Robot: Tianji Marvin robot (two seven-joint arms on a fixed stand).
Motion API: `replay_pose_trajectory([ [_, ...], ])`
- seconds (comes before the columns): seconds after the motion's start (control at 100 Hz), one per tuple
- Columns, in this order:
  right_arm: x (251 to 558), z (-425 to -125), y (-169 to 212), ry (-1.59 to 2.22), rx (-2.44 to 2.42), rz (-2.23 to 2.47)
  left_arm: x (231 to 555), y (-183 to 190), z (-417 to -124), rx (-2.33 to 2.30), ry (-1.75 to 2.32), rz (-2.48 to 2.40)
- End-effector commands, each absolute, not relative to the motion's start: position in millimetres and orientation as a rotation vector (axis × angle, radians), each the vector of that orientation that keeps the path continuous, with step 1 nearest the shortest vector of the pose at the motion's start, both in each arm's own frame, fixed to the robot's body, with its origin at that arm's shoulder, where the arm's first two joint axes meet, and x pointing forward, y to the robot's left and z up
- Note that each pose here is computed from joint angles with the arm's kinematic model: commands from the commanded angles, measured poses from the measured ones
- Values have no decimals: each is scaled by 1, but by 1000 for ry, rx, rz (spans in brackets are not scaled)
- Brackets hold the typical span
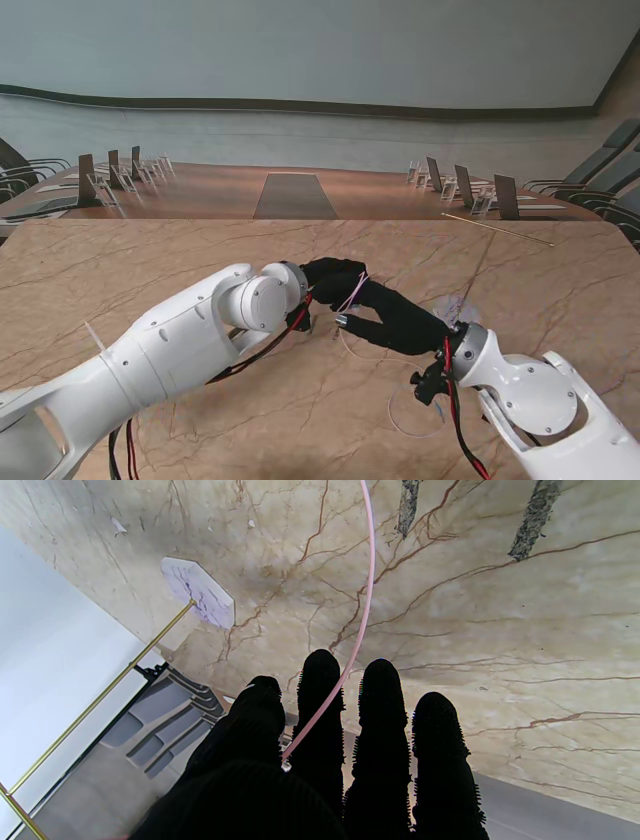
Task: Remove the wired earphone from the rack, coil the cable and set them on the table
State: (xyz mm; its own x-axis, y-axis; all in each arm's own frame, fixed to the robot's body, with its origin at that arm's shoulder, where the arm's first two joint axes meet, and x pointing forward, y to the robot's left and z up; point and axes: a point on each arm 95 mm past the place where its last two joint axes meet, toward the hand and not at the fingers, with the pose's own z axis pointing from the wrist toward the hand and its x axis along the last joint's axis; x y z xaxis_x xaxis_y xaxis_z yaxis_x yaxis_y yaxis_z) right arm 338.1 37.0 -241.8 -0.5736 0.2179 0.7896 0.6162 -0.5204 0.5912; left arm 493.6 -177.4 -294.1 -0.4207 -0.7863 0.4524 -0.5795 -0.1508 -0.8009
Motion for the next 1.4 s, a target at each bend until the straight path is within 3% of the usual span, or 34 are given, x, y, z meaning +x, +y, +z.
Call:
replay_pose_trajectory([
  [0.0, 335, -242, 41, -1363, -1265, -2179, 494, -179, -294, -1572, 1913, -1613],
  [0.6, 324, -265, 34, -1398, -1399, -2066, 507, -166, -278, -1500, 1877, -1650],
  [1.39, 334, -314, 20, -1362, -1695, -1974, 505, -157, -251, -1400, 1846, -1714],
])
